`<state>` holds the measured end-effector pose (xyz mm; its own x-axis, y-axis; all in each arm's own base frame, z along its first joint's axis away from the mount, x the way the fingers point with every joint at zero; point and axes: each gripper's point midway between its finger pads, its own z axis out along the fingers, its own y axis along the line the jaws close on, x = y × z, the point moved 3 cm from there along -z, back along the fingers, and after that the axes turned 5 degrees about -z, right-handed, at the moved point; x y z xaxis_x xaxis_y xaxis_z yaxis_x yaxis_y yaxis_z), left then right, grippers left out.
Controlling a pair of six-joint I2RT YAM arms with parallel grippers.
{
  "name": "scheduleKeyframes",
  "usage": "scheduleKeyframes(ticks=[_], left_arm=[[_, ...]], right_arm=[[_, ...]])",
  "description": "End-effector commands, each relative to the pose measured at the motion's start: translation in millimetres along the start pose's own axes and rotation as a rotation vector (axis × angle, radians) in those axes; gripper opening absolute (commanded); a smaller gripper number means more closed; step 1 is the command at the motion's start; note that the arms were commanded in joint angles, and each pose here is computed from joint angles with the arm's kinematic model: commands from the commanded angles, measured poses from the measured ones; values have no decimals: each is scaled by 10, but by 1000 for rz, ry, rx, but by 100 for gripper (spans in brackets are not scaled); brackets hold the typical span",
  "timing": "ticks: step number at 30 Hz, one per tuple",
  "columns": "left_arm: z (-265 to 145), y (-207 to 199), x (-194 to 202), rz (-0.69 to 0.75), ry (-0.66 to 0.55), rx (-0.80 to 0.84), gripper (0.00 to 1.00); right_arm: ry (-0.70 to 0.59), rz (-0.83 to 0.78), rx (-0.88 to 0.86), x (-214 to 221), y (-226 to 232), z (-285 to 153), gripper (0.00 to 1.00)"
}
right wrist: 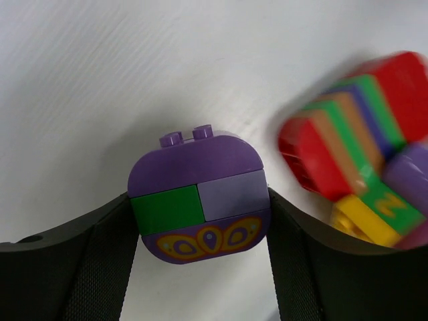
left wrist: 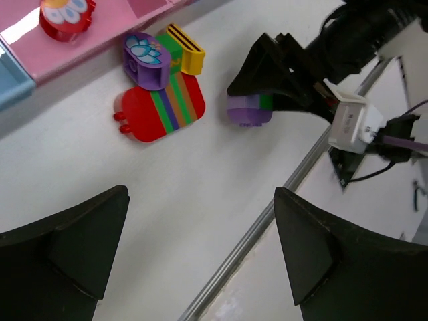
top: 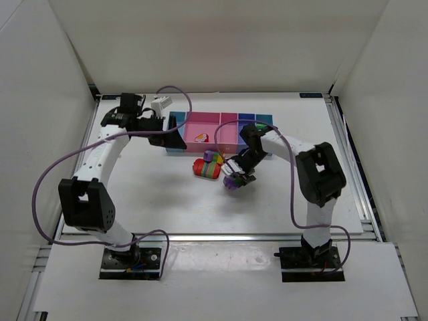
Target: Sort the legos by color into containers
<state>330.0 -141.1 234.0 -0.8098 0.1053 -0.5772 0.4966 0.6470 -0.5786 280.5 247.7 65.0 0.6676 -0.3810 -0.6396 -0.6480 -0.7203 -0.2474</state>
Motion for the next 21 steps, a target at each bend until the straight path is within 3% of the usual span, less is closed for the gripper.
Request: scheduleKeyframes(ticks=[1,2,4,5,10,15,21], left_arm=[[-155,-366,101,-52,-83,82,100],[-158,-381,83,-35,-124,83,99],[-172,-456,198,-80,-148,78,99],[-161,-487,203,-81,-158,87,99],[-27,-582,281,-115,-140,97,98],[93,-546,176,-157,-156,95,95],[211,-472,71,-175,-165,99,92]], right_arm=[[-35,-7,275,-404,-412,-387,3],[-45,122,305,-428,-383,-399,2],[-10,164,390,-511,-523,-518,1],[-19,272,420,-555,-559,-559,1],[-31,594,547,-692,-786,-764,1],[-92,748,665,-877,-1112,-1006,1],[-125,774,722,-1031,-1278,-1132,1]])
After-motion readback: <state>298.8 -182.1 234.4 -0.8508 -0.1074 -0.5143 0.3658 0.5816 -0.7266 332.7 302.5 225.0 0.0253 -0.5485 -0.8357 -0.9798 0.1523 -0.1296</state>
